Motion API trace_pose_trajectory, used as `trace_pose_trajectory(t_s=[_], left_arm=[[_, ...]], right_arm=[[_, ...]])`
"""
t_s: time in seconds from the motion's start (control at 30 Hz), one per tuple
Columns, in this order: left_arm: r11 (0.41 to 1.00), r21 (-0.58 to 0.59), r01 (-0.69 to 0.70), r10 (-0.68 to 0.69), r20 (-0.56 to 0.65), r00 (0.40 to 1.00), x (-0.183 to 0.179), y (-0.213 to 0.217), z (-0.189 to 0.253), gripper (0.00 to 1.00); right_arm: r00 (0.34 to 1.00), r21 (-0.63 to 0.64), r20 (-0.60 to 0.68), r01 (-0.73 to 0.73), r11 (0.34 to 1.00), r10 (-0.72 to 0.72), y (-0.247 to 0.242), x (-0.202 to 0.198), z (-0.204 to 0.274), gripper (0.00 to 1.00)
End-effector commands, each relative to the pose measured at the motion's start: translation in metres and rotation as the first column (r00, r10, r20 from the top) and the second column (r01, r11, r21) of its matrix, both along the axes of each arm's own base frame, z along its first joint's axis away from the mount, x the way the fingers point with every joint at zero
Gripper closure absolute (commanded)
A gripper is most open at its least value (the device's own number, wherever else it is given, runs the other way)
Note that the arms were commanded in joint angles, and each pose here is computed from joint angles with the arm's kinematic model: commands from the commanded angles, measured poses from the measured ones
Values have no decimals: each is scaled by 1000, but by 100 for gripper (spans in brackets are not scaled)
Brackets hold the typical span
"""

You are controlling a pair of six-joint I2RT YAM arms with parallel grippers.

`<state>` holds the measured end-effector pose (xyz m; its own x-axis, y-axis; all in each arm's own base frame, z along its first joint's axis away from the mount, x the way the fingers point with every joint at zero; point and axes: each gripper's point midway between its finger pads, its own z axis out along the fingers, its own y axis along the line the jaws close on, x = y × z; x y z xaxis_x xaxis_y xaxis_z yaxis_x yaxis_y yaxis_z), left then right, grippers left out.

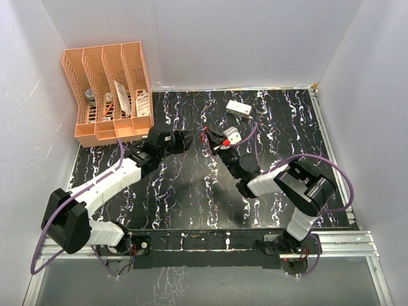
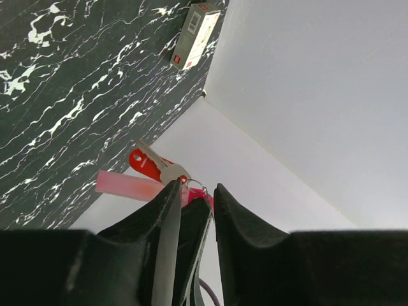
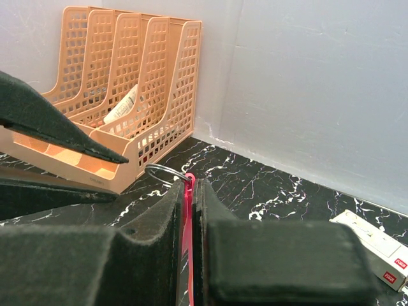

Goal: Put the keys on the keyring

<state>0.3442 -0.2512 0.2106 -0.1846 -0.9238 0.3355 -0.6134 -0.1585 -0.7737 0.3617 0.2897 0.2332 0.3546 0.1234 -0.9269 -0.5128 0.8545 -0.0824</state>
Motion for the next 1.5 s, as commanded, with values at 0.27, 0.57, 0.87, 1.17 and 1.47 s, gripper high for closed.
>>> trace_pose_trajectory(t_s=[0.27, 0.57, 0.87, 1.17, 1.47], left_arm=[[1000, -13, 22, -20, 179, 984, 27, -10, 40, 73], [991, -46, 124, -113, 193, 975, 19, -26, 48, 76], [988, -16, 154, -151, 119, 981, 5, -24, 24, 75], [991, 51, 127, -131, 99, 986, -3, -9, 11, 62], [913, 409, 5, -154, 331, 931, 11, 33, 30, 60]], right_arm=[[955, 281, 295, -45, 959, -42, -29, -30, 105, 100], [955, 280, 292, -39, 959, -46, -29, -28, 104, 100], [955, 280, 290, -28, 960, -56, -31, -27, 104, 100], [955, 279, 291, -28, 960, -56, -30, -26, 104, 100], [956, 275, 287, -20, 961, -62, -32, -26, 102, 100]])
